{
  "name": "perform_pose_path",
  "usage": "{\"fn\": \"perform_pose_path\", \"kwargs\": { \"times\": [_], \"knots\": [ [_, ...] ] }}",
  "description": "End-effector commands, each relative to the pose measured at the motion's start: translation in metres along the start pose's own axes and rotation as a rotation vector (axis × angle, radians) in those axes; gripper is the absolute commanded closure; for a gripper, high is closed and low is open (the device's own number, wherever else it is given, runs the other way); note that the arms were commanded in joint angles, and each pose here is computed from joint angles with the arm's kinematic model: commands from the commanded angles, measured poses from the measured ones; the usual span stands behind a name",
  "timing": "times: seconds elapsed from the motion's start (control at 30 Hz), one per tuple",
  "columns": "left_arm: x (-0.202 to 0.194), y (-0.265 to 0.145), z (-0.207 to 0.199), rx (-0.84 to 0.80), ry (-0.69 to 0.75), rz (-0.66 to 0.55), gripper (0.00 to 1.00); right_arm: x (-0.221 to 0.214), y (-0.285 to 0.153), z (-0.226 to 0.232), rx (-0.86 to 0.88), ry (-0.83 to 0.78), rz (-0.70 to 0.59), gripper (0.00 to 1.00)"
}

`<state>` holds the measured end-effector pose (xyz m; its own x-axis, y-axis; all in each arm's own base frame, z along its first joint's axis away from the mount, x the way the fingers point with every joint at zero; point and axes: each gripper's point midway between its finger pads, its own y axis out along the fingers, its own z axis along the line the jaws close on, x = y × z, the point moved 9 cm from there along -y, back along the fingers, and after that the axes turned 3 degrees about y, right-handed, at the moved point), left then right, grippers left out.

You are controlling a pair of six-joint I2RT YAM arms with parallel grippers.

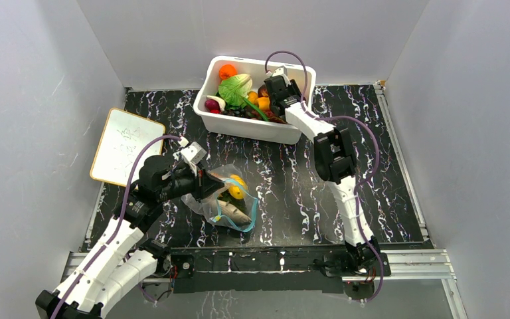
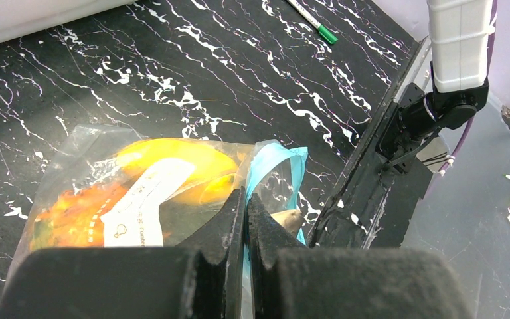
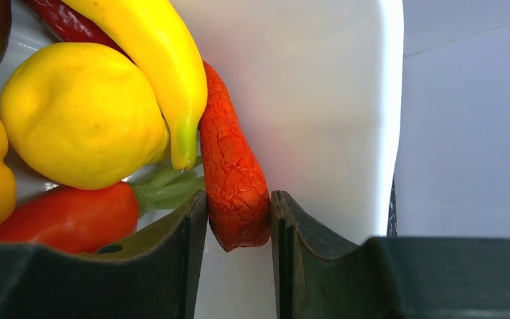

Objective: Place the food in the zip-top bag and seal the zipper
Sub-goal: Pick up the fake vegetable from the bin.

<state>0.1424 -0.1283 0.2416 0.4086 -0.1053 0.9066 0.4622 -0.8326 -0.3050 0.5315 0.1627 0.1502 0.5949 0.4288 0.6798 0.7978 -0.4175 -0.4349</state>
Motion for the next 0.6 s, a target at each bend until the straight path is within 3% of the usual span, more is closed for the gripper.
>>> {"fn": "perform_pose_path", "kwargs": {
  "times": [0.0,0.57],
  "knots": [
    [0.001,0.000,0.000,-0.001,0.025,-0.010,1.00,0.043,-0.022,-0.030,-0.009,0.110,-0.133,0.70],
    [0.001,-0.002,0.002,0.039,0.014,-0.013,1.00,0.037,-0.113,-0.060,0.219,0.201,-0.141,0.76]
  ]
}}
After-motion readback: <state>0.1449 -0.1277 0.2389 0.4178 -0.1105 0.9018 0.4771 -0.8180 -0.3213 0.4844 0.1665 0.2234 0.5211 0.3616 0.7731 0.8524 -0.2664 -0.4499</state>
